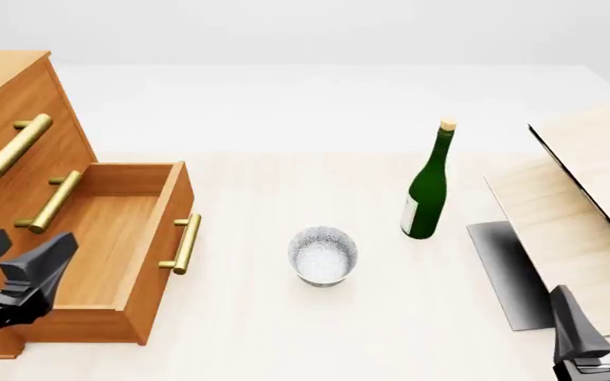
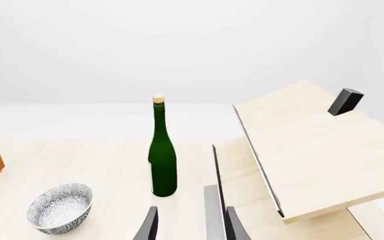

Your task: Put the bowl in the bottom drawer of the cabinet and close it.

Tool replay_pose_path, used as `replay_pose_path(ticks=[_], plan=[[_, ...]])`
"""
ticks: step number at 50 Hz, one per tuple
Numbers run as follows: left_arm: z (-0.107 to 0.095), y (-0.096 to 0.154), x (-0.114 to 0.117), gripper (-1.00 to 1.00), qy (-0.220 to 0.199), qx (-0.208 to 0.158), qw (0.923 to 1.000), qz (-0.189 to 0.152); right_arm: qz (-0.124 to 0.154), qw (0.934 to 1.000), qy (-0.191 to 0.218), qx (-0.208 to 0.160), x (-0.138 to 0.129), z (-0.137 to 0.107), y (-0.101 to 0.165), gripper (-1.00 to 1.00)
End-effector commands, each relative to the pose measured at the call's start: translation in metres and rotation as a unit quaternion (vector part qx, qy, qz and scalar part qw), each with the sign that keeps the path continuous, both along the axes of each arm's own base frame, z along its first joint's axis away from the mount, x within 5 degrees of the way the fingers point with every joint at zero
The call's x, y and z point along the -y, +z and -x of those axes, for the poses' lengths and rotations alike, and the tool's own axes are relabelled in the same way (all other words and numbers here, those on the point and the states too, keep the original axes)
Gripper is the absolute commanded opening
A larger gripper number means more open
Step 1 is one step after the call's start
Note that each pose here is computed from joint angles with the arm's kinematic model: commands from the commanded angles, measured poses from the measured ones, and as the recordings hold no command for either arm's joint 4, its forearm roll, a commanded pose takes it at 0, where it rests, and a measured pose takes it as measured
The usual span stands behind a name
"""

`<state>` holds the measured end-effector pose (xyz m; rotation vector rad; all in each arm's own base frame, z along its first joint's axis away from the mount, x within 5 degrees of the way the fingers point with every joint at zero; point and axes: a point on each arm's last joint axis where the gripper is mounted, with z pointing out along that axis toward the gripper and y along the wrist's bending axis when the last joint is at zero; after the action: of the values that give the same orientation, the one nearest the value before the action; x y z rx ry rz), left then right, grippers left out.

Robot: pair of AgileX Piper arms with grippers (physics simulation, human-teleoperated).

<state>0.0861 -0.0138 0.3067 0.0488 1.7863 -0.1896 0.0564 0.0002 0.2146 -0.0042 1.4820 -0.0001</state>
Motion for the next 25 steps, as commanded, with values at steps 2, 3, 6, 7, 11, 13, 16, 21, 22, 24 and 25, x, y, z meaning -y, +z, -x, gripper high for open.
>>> replay_pose_path(ticks=[2, 3, 6, 7, 11, 13, 16, 21, 22, 24, 25], plan=[[-0.010, 0.005, 0.003, 1.00, -0.007, -0.023, 0.9997, -0.003, 0.000, 1.0000, 0.000, 0.000, 0.000, 0.000, 0.000, 1.00], [-0.011, 0.005, 0.004, 1.00, -0.008, -0.026, 0.9996, -0.001, 0.000, 1.0000, 0.000, 0.000, 0.000, 0.000, 0.000, 1.00], [-0.016, 0.004, 0.004, 1.00, -0.003, -0.034, 0.9994, 0.002, 0.000, 1.0000, 0.000, 0.000, 0.000, 0.000, 0.000, 1.00], [-0.017, 0.005, 0.004, 1.00, -0.003, -0.035, 0.9994, 0.001, 0.000, 1.0000, 0.000, 0.000, 0.000, 0.000, 0.000, 1.00], [-0.022, 0.003, 0.004, 1.00, 0.001, -0.044, 0.9990, 0.000, 0.000, 1.0000, 0.000, 0.000, 0.000, 0.000, 0.000, 1.00], [-0.024, 0.004, 0.004, 1.00, 0.002, -0.046, 0.9990, -0.002, 0.000, 1.0000, 0.000, 0.000, 0.000, 0.000, 0.000, 1.00], [-0.028, 0.004, 0.004, 1.00, 0.004, -0.050, 0.9987, -0.001, 0.000, 1.0000, 0.000, 0.000, 0.000, 0.000, 0.000, 1.00], [-0.035, 0.000, 0.005, 1.00, 0.005, -0.063, 0.9980, 0.001, 0.000, 1.0000, 0.000, 0.000, 0.000, 0.000, 0.000, 1.00], [-0.035, 0.000, 0.005, 1.00, 0.006, -0.065, 0.9979, 0.001, 0.000, 1.0000, 0.000, 0.000, 0.000, 0.000, 0.000, 1.00], [-0.037, -0.001, 0.005, 1.00, 0.008, -0.068, 0.9977, 0.003, 0.000, 1.0000, 0.000, 0.000, 0.000, 0.000, 0.000, 1.00], [-0.038, 0.000, 0.005, 1.00, 0.007, -0.068, 0.9976, 0.002, 0.000, 1.0000, 0.000, 0.000, 0.000, 0.000, 0.000, 1.00]])
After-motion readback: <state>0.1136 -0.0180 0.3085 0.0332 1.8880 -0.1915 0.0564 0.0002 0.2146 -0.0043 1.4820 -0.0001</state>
